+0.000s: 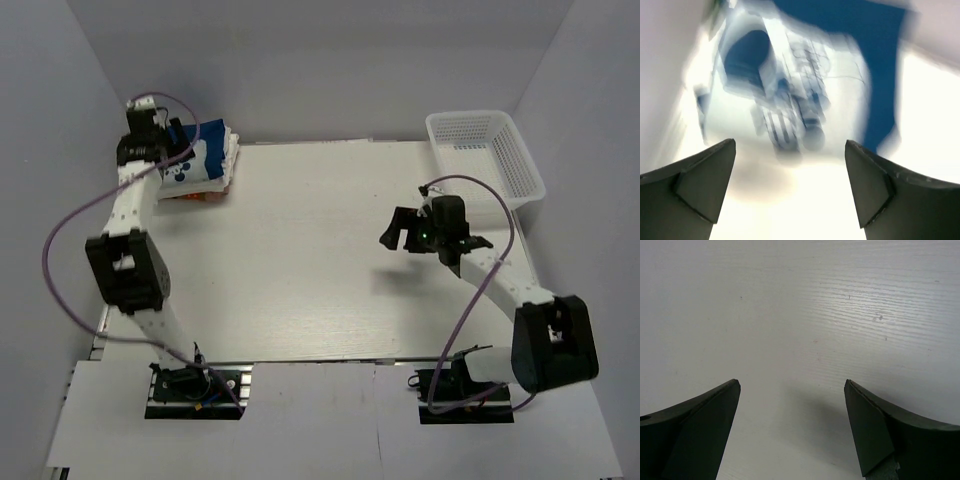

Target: Fold and stack the t-shirts

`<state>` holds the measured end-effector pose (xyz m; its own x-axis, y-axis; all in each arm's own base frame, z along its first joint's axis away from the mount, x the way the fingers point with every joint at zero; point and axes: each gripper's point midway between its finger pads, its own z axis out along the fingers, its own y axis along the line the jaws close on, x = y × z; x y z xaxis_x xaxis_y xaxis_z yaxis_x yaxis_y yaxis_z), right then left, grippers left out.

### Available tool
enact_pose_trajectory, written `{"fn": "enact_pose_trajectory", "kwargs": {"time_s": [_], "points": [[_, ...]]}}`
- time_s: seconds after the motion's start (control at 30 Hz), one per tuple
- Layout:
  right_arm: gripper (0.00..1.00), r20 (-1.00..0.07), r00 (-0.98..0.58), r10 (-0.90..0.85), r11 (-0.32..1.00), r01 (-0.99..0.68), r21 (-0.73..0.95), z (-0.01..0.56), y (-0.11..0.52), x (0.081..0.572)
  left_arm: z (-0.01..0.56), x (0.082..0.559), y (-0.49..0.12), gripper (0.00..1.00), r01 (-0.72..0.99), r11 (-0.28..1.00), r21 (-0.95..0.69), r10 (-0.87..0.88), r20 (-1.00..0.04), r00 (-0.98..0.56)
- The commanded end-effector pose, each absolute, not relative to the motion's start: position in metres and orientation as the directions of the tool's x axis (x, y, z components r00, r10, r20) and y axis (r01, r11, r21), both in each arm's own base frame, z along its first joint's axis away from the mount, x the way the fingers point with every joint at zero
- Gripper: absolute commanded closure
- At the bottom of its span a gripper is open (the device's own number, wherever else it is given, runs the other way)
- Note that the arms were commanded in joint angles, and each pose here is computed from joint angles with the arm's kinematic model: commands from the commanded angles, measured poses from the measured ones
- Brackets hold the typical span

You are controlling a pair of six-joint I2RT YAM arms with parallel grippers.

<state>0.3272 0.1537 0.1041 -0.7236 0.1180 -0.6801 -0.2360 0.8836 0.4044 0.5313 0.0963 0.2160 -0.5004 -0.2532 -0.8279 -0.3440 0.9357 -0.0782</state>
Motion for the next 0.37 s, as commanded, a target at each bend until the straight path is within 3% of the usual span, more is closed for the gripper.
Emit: {"fn": "enact_pose_trajectory", "kwargs": {"time_s": [0.0,0.03,0.07,0.17,0.33], "points": [[0.10,-0.697,-0.691,0.191,0.884,-0.188,0.429,0.115,0.148,0.323,0.297,0.473,0.023,0.00,-0.141,0.924,-0.357,-0.383,-0.875,-0.296],[0.10,-0.688,-0.696,0.206,0.886,-0.166,0.433,0.110,0.144,0.315,0.296,0.457,0.016,0.00,-0.124,0.913,-0.389,-0.408,-0.869,-0.281],[0.10,-0.696,-0.683,0.222,0.882,-0.164,0.442,0.116,0.144,0.313,0.258,0.433,-0.002,0.00,-0.101,0.901,-0.422,-0.430,-0.832,-0.350],[0.10,-0.699,-0.671,0.246,0.891,-0.127,0.435,0.111,0.134,0.302,0.255,0.382,-0.022,0.00,-0.054,0.875,-0.482,-0.474,-0.826,-0.306],[0.10,-0.746,-0.608,0.271,0.869,-0.178,0.461,0.123,0.136,0.295,0.250,0.343,-0.011,0.00,-0.144,0.879,-0.455,-0.477,-0.820,-0.316]]}}
